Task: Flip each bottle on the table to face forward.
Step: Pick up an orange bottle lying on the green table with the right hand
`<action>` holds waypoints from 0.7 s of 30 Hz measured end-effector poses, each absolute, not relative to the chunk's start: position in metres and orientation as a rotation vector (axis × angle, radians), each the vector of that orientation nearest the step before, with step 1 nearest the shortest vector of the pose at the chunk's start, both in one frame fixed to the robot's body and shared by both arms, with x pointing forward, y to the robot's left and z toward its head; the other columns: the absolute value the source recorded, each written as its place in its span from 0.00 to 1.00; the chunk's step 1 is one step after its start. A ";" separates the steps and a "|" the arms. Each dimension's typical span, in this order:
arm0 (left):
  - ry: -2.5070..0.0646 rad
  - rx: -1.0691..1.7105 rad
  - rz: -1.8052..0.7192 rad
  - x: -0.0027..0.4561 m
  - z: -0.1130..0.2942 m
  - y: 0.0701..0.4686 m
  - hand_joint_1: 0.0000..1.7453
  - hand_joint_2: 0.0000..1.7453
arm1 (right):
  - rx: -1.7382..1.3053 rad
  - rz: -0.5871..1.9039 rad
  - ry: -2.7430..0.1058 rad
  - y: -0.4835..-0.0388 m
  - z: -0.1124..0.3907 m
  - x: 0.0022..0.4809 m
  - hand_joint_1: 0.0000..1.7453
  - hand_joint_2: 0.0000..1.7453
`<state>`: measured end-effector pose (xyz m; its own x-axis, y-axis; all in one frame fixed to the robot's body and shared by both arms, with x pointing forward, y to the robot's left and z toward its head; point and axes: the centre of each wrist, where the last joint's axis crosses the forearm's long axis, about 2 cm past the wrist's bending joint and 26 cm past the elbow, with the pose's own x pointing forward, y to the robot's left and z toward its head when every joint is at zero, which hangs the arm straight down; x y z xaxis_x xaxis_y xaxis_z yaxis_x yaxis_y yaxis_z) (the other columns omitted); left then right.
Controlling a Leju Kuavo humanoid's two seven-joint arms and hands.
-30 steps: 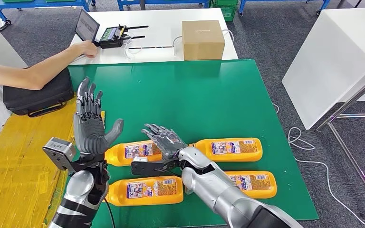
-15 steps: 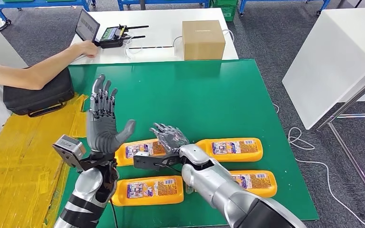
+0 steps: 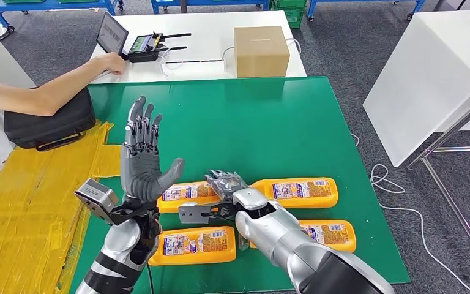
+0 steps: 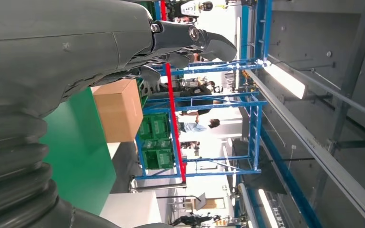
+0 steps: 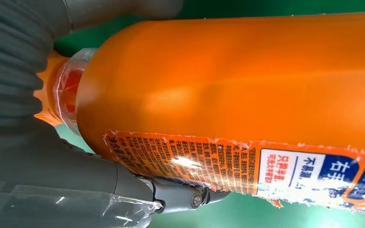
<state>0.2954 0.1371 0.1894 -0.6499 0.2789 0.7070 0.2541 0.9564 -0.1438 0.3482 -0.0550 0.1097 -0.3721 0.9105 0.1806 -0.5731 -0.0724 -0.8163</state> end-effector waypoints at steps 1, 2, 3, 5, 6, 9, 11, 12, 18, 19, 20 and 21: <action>-2.306 -0.374 0.042 0.295 0.189 0.137 0.00 1.00 | -0.468 1.692 -1.034 -0.055 0.110 0.348 0.83 1.00; -2.306 -0.376 0.043 0.296 0.189 0.137 0.00 1.00 | -0.469 1.694 -1.032 -0.055 0.110 0.349 0.83 1.00; -2.305 -0.377 0.043 0.296 0.190 0.137 0.00 1.00 | -0.470 1.695 -1.031 -0.055 0.110 0.349 0.83 1.00; -2.305 -0.378 0.043 0.296 0.189 0.136 0.00 1.00 | -0.471 1.696 -1.030 -0.055 0.110 0.349 0.82 1.00; -2.305 -0.378 0.042 0.296 0.189 0.136 0.00 1.00 | -0.472 1.697 -1.030 -0.055 0.111 0.349 0.82 1.00; -2.304 -0.378 0.042 0.296 0.189 0.136 0.00 1.00 | -0.475 1.697 -1.030 -0.055 0.111 0.350 0.82 1.00; -2.303 -0.378 0.043 0.296 0.189 0.136 0.00 1.00 | -0.477 1.695 -1.033 -0.055 0.111 0.350 0.83 1.00; -2.303 -0.378 0.043 0.296 0.188 0.136 0.00 1.00 | -0.482 1.692 -1.039 -0.055 0.111 0.350 0.83 1.00; -2.305 -0.378 0.044 0.296 0.188 0.136 0.00 1.00 | -0.543 1.653 -1.125 -0.057 0.108 0.348 1.00 1.00; -2.305 -0.378 0.044 0.296 0.188 0.136 0.00 1.00 | -0.557 1.642 -1.147 -0.057 0.108 0.348 1.00 1.00; -2.305 -0.378 0.045 0.296 0.188 0.136 0.00 1.00 | -0.572 1.630 -1.172 -0.058 0.107 0.348 1.00 1.00; -2.304 -0.379 0.046 0.296 0.188 0.136 0.00 1.00 | -0.589 1.615 -1.200 -0.059 0.107 0.348 1.00 1.00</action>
